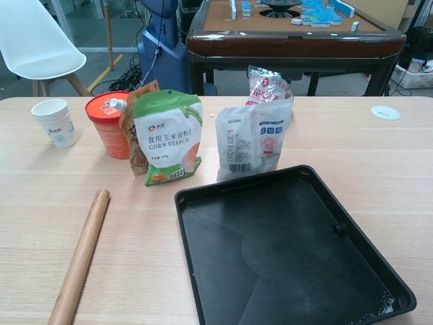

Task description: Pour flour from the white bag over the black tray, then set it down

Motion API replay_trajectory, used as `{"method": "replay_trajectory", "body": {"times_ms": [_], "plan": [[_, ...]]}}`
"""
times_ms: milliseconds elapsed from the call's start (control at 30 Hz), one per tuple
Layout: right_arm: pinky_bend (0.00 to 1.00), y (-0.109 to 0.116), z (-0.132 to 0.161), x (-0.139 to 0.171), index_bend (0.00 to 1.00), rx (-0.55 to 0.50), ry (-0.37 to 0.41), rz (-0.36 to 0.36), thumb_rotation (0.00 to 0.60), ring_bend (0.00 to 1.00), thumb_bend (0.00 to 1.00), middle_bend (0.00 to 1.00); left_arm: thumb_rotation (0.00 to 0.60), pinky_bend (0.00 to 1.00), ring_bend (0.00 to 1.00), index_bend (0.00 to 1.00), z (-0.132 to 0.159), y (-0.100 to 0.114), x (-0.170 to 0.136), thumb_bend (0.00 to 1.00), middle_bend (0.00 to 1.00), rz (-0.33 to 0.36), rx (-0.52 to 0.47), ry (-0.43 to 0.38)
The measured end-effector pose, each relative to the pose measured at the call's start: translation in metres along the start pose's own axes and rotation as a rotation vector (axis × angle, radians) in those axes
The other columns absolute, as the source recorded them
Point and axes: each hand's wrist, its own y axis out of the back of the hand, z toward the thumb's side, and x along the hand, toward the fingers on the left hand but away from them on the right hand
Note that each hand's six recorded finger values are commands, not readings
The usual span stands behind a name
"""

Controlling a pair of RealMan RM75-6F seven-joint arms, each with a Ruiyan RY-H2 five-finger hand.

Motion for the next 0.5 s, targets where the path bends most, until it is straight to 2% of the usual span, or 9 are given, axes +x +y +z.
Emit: {"method": "replay_trajectory", "body": {"times_ms": [233, 500], "plan": [[0.29, -0.010, 0.022, -0.037, 0.20, -0.012, 0.063, 0.098, 0.600, 0.18, 0.15, 0.27, 0.600, 0.06, 0.08, 0.00, -0.004, 0.002, -0.003, 0.25, 0.00, 0.005, -0.001, 0.014], [0.29, -0.029, 0.050, -0.092, 0.20, -0.024, 0.115, 0.199, 0.600, 0.18, 0.15, 0.27, 0.600, 0.06, 0.08, 0.00, -0.008, 0.000, -0.004, 0.25, 0.00, -0.003, 0.002, 0.030]]}}
